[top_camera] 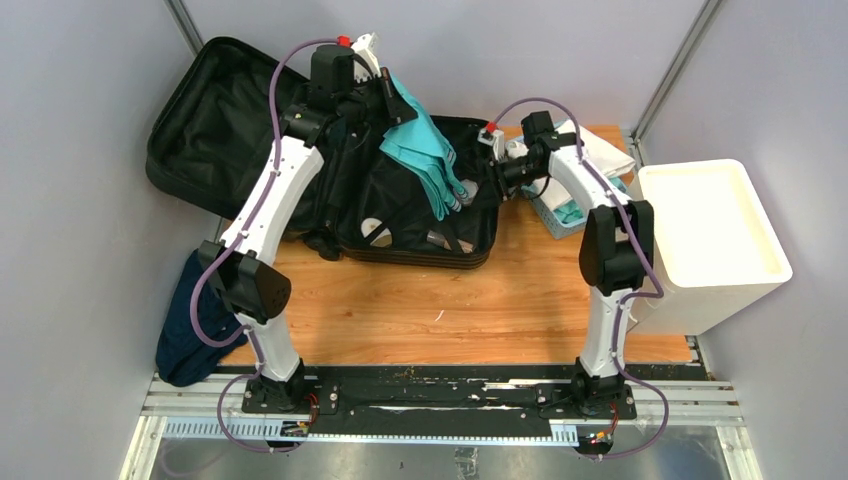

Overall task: Open, take out, and arrange the luggage
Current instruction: Pick up the clothes from the luggage.

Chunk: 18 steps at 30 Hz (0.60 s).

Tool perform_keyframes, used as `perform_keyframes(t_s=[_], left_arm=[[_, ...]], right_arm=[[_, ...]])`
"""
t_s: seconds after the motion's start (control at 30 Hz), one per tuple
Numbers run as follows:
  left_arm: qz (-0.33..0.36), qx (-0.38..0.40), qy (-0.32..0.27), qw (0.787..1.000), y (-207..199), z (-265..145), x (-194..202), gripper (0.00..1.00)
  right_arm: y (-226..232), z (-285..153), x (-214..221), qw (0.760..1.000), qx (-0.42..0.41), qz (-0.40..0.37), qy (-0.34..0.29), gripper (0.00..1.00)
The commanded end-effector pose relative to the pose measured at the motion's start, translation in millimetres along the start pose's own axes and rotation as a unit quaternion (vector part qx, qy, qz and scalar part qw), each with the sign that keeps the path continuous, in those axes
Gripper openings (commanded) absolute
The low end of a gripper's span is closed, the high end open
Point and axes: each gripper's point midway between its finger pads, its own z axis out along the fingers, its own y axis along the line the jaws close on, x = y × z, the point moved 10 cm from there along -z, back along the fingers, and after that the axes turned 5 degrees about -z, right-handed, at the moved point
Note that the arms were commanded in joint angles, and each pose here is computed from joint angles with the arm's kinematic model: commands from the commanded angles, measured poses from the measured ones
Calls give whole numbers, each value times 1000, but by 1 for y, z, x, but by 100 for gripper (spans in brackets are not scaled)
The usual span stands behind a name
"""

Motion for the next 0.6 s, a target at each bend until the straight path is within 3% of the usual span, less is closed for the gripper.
perform_keyframes(t_s=[0.0, 0.37, 0.57], left_arm=[[4, 34, -31, 999, -17, -20, -12, 0], [-21, 27, -33, 999, -14, -22, -5, 0], [-90, 20, -61, 994, -15, -20, -6, 0]], right_arm=[[35, -36, -37, 993, -48, -78, -69, 45], [61, -60, -66, 980, -71, -149, -112, 51], [78, -70, -88, 948, -97, -261, -155, 70]])
